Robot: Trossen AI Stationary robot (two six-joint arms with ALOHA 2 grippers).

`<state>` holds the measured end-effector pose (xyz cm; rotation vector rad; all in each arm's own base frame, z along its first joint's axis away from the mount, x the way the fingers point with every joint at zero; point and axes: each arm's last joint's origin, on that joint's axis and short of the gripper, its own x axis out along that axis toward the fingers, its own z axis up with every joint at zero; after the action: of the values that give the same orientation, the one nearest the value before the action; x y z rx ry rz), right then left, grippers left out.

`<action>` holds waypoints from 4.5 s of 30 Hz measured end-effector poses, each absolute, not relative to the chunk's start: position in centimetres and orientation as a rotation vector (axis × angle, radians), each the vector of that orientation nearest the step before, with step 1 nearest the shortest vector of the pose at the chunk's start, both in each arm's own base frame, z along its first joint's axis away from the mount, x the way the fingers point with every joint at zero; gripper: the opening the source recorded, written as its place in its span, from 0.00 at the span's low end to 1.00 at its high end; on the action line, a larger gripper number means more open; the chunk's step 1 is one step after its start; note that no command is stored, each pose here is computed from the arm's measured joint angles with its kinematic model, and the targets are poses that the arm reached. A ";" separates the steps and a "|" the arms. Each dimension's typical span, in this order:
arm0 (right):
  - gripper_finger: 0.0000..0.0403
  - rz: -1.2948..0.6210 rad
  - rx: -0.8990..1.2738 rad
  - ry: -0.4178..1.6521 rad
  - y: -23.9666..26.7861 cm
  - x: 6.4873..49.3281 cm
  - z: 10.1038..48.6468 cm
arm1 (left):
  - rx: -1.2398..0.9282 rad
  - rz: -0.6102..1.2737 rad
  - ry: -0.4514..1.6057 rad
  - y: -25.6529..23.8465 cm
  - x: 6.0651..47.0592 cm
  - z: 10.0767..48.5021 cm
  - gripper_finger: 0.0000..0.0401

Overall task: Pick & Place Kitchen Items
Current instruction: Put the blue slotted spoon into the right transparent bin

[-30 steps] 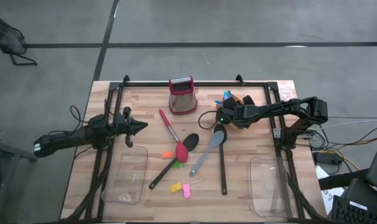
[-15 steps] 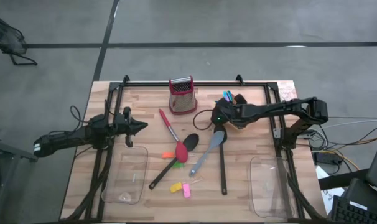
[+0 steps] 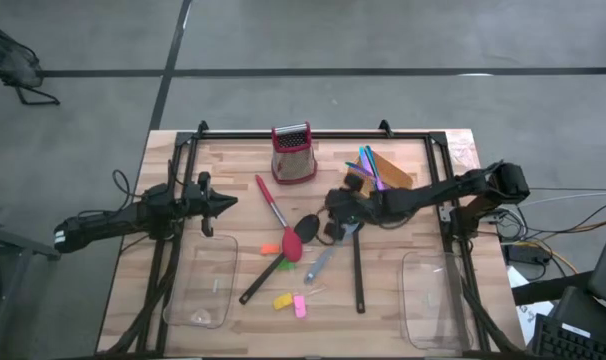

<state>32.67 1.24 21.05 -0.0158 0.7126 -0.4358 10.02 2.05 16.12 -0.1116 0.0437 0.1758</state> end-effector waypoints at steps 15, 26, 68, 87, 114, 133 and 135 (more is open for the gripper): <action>0.45 -0.196 0.151 0.574 5.8 33.3 22.3 | -0.112 0.176 0.043 2.1 10.0 16.1 0.06; 0.38 -0.418 0.382 0.934 5.4 31.2 22.1 | -0.112 0.176 0.043 2.1 10.0 16.1 0.06; 0.45 0.058 -0.326 1.111 7.2 32.6 15.0 | -0.112 0.176 0.044 2.1 10.0 16.1 0.06; 0.28 0.082 -0.371 1.162 6.9 34.5 13.3 | -0.112 0.176 0.045 2.1 10.0 16.1 0.06; 0.11 0.031 -0.324 1.270 7.4 36.1 19.6 | -0.112 0.176 0.044 2.1 10.0 16.1 0.06; 0.13 -0.232 0.037 1.157 9.7 33.5 26.5 | -0.112 0.176 0.044 2.1 10.0 16.1 0.06; 0.13 -0.248 0.037 1.130 9.8 33.1 27.2 | -0.112 0.175 0.044 2.1 10.0 16.1 0.06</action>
<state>33.09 9.77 27.20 0.0369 1.1297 -0.2481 10.02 2.05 16.11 -0.1120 0.0444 0.1755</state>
